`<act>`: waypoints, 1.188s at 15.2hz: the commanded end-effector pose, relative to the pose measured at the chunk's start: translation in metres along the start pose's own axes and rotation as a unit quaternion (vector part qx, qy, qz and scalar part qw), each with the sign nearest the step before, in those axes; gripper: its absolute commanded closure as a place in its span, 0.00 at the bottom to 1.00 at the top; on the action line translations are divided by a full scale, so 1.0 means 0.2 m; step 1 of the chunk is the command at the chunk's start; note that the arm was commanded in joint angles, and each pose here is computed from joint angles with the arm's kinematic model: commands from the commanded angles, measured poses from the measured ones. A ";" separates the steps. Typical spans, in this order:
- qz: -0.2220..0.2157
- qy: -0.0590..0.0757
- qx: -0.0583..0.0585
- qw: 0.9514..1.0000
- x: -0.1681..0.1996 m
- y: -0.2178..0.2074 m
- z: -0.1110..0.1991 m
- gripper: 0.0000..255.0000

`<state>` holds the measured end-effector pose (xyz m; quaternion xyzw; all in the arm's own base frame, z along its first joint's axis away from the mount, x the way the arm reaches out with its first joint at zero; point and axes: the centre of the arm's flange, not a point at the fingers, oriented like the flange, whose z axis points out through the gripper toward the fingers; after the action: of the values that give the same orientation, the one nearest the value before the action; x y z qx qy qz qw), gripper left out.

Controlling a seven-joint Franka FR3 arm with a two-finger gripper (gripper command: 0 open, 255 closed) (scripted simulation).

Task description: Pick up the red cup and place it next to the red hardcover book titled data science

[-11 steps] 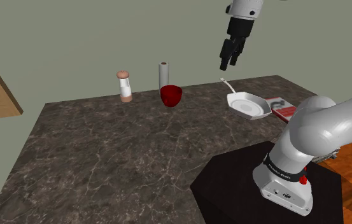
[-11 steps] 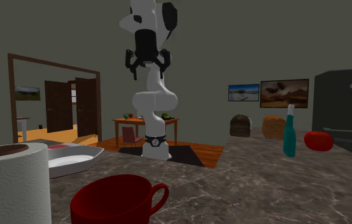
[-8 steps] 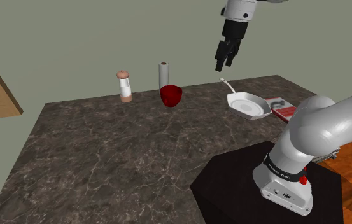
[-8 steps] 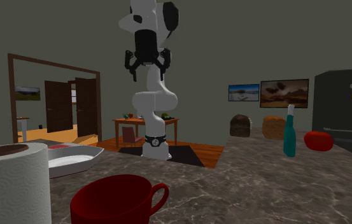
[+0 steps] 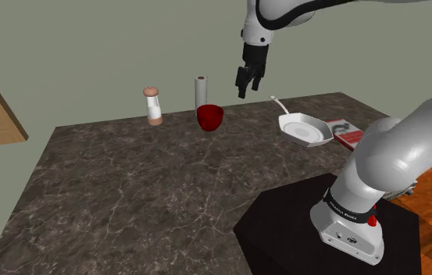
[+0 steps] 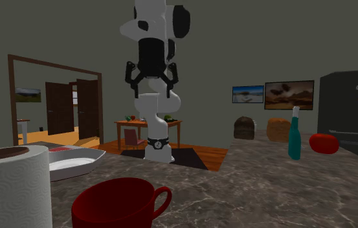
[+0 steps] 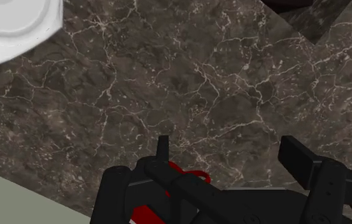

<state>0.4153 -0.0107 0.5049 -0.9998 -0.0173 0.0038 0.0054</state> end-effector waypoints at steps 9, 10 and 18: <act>-0.009 -0.018 -0.029 0.999 0.57 -0.05 0.40 0.00; -0.010 -0.020 -0.032 0.999 0.62 -0.06 0.44 0.00; -0.018 -0.035 -0.055 0.998 1.06 -0.09 0.78 0.00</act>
<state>0.6140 0.0143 0.3578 -0.9977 -0.0345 0.0356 -0.0470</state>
